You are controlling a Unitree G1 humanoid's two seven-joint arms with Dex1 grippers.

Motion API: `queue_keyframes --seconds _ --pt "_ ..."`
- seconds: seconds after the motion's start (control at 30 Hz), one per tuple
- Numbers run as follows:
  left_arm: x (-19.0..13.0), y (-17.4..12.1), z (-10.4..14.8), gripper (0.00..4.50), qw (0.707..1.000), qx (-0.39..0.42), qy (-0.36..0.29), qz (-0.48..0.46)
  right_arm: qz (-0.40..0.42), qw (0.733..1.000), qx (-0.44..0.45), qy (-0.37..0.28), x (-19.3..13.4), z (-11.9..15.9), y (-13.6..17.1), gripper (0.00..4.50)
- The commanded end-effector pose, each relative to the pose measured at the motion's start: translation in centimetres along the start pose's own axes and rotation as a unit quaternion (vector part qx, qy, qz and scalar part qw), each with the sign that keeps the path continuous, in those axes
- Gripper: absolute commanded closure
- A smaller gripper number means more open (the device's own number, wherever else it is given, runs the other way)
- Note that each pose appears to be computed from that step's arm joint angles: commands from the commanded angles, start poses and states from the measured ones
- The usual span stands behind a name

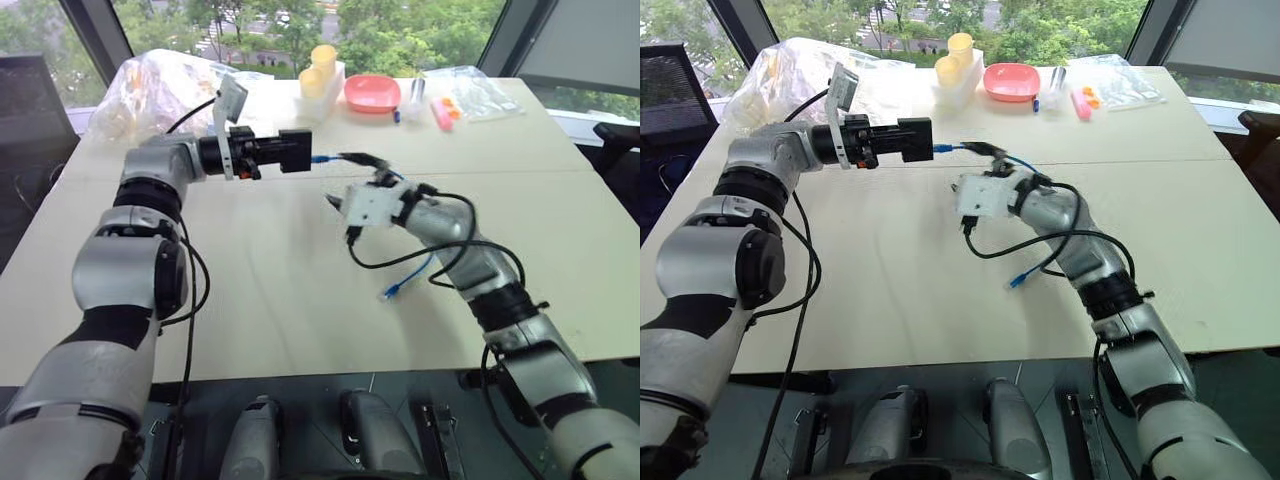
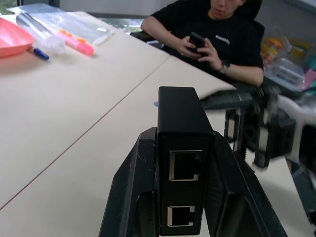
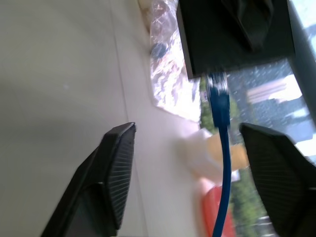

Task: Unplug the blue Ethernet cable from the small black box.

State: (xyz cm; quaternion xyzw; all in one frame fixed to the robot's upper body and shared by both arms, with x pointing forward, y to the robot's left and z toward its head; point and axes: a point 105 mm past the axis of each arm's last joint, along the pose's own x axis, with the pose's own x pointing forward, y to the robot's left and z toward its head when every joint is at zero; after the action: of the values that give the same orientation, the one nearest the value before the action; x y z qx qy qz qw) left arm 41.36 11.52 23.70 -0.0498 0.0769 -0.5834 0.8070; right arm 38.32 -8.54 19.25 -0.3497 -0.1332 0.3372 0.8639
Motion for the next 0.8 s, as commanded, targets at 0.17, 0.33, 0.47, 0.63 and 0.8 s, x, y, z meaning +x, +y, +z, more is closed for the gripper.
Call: queue_keyframes --seconds 0.17,0.33,0.47,0.63,0.8 --pt "-2.2 -1.9 2.9 3.99 0.993 -0.052 -0.07 -0.081 0.113 0.817 0.542 -0.165 -3.0 7.2 0.9 0.32" --pt "-2.6 -2.7 3.6 3.99 0.983 -0.092 -0.107 -0.116 0.111 0.719 0.656 -0.201 -0.8 8.5 1.8 0.32" --pt "-2.3 -3.2 4.0 3.99 0.981 -0.092 -0.108 -0.132 0.106 0.724 0.653 -0.193 0.6 8.8 2.3 0.32" --pt "-2.4 -3.5 3.9 3.99 0.98 -0.094 -0.106 -0.139 0.08 0.729 0.651 -0.193 1.2 8.2 2.0 0.32" --pt "-2.5 -3.6 3.4 3.99 0.981 -0.094 -0.094 -0.139 0.046 0.74 0.639 -0.203 1.4 7.6 0.9 0.32"
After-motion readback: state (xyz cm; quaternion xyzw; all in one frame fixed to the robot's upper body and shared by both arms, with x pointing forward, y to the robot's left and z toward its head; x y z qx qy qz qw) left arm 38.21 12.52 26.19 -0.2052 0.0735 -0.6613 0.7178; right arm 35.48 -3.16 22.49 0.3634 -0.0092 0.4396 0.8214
